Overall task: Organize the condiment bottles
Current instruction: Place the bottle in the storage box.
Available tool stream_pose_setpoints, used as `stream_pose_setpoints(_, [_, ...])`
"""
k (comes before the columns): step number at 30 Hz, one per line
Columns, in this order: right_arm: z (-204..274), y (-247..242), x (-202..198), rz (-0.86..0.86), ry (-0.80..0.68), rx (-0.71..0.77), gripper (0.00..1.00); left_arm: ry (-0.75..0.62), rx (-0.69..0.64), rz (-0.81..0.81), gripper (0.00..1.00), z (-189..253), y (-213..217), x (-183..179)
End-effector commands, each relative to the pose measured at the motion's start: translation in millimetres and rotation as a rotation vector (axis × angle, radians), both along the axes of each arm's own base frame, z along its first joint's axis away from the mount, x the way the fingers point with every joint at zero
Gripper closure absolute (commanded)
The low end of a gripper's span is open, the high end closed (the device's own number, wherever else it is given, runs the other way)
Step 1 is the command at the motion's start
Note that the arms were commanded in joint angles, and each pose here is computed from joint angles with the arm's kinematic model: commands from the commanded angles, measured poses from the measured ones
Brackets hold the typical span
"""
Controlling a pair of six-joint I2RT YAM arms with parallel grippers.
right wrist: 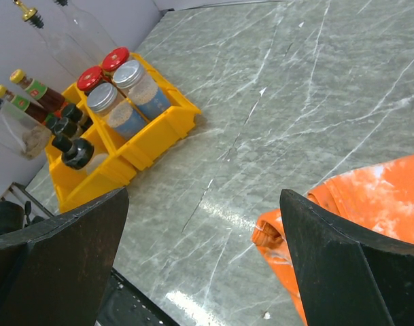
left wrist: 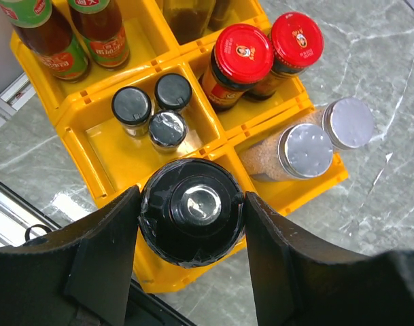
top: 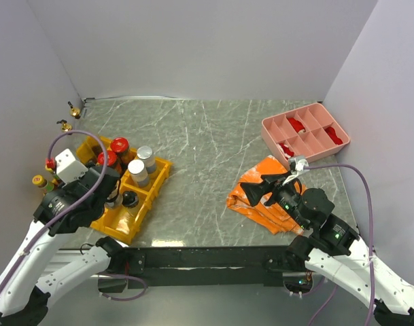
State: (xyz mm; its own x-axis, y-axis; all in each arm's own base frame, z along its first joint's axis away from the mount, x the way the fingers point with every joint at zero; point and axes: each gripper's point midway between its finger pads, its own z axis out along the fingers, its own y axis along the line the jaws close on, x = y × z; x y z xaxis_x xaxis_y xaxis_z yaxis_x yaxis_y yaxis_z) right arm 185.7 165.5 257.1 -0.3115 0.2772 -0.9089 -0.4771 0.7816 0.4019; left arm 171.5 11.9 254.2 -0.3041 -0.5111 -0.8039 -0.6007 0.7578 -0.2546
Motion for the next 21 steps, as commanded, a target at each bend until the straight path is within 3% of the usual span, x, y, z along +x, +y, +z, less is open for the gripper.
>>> stream_pose_setpoints(1, [10.1,-2.5,1.9,-0.014,-0.032,0.017,0.0,-0.065,0.009,0.083,0.99,10.2,13.8,1.9])
stream_pose_setpoints(9, [13.8,-6.2,1.0,-0.023,-0.044,0.019,0.0,-0.083,-0.057,0.199,0.99,0.5,23.6,-0.9])
stream_pose_setpoints(21, [13.9,-11.7,-0.4,-0.038,-0.052,0.017,0.0,0.093,-0.054,0.189,0.99,-37.0,3.3,10.1])
